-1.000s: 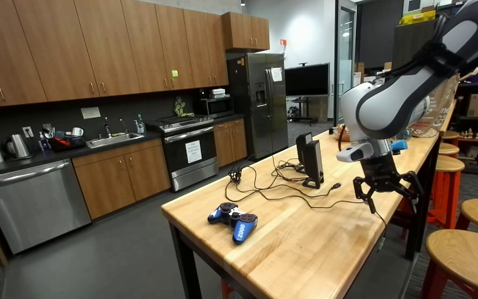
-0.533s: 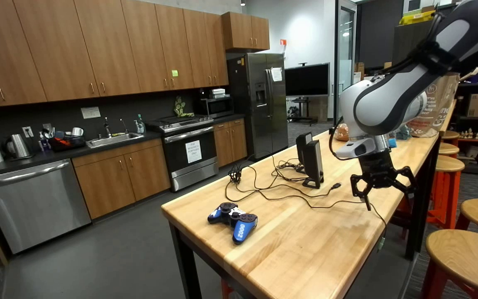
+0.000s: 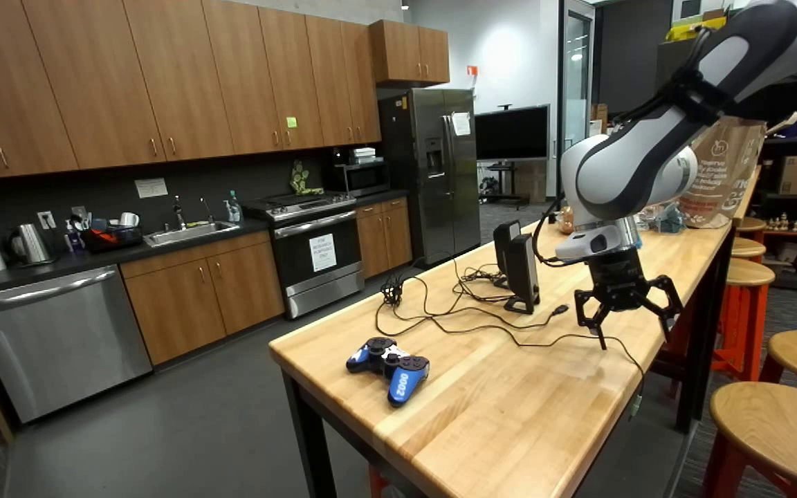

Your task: Move the usb and the aux jack and place them in front of the speaker on the left

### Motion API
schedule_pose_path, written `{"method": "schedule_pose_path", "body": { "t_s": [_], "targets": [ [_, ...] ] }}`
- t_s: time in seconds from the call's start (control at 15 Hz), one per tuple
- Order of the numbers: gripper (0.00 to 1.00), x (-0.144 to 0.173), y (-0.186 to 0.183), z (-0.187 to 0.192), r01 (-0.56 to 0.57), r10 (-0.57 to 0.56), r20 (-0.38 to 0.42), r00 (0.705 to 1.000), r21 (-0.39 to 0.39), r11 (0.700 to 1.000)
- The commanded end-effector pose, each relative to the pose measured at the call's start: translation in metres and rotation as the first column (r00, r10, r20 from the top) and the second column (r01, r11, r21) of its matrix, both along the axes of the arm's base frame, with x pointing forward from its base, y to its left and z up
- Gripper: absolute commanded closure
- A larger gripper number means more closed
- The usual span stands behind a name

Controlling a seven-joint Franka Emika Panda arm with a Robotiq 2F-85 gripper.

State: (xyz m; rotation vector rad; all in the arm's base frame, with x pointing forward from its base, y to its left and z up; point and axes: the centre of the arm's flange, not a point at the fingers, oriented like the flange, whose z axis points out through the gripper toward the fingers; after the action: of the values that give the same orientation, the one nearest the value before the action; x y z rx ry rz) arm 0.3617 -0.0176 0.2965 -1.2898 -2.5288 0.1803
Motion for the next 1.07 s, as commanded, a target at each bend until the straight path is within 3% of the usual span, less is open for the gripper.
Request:
{"method": "schedule_pose_path", "body": {
  "t_s": [0.0, 0.53, 0.73, 1.0],
  "targets": [
    [0.0, 0.0009, 0.0, -0.0002, -0.001, 0.001, 0.0, 1.0, 0.002, 1.0],
    [0.0, 0.0023, 0.0024, -0.0036, 0.017, -0.017, -0.003, 1.0, -0.008, 1.0],
    [0.0, 0.0033, 0.0076, -0.0081, 0.16, -0.159, 0.027, 0.987, -0.062, 0.985],
    [0.0, 0.0086, 0.0096, -0.007, 0.37, -0.361, 0.099, 0.927, -0.091, 0.925]
  ]
}}
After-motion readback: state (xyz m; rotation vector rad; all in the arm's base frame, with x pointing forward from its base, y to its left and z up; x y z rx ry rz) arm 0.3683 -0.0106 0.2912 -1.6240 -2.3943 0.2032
